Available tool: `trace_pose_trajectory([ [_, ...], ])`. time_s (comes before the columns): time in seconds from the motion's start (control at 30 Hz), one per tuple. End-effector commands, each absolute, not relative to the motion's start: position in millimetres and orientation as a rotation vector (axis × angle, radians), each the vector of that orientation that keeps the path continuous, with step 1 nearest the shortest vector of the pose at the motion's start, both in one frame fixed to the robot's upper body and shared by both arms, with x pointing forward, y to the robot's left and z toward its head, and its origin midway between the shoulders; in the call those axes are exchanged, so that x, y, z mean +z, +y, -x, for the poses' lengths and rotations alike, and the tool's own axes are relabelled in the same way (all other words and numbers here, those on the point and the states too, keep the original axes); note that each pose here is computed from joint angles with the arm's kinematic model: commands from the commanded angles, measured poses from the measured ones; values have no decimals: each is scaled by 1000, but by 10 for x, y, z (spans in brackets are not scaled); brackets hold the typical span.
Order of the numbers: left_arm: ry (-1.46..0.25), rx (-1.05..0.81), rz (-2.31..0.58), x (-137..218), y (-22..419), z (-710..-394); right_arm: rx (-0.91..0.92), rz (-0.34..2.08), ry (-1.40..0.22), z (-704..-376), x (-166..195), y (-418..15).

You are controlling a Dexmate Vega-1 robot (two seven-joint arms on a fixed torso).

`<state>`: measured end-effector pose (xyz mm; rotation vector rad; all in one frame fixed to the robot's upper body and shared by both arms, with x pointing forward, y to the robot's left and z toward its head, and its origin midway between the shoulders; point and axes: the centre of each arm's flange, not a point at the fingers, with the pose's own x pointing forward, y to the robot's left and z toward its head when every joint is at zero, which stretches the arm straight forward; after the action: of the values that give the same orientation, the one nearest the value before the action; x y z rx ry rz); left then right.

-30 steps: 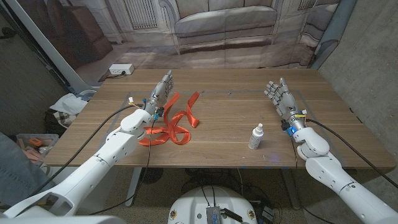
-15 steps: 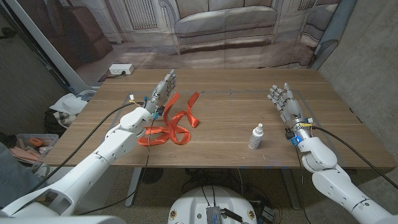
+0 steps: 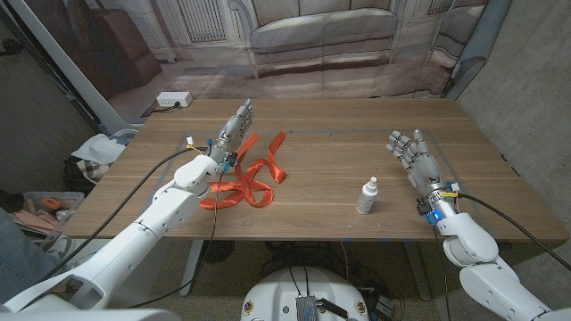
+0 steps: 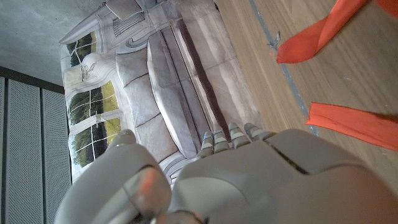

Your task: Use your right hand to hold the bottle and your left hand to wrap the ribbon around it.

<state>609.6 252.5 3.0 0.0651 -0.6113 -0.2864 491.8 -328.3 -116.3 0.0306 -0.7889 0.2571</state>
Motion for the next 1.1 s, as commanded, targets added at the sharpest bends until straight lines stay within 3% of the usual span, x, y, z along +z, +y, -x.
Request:
trace_pose_trajectory([
  [0.03,-645,-292,-90,159,2398,-6018,249,-42,-787,-4682,-1480,-3343],
  [0.57,-664,-296,-129,290,2311,-5895,203,-24,-789,-4450,-1822,-3380],
  [1.1,-634,-297,-122,191,2383,-5876,4,190,-795,-4237,-2058,-3346],
])
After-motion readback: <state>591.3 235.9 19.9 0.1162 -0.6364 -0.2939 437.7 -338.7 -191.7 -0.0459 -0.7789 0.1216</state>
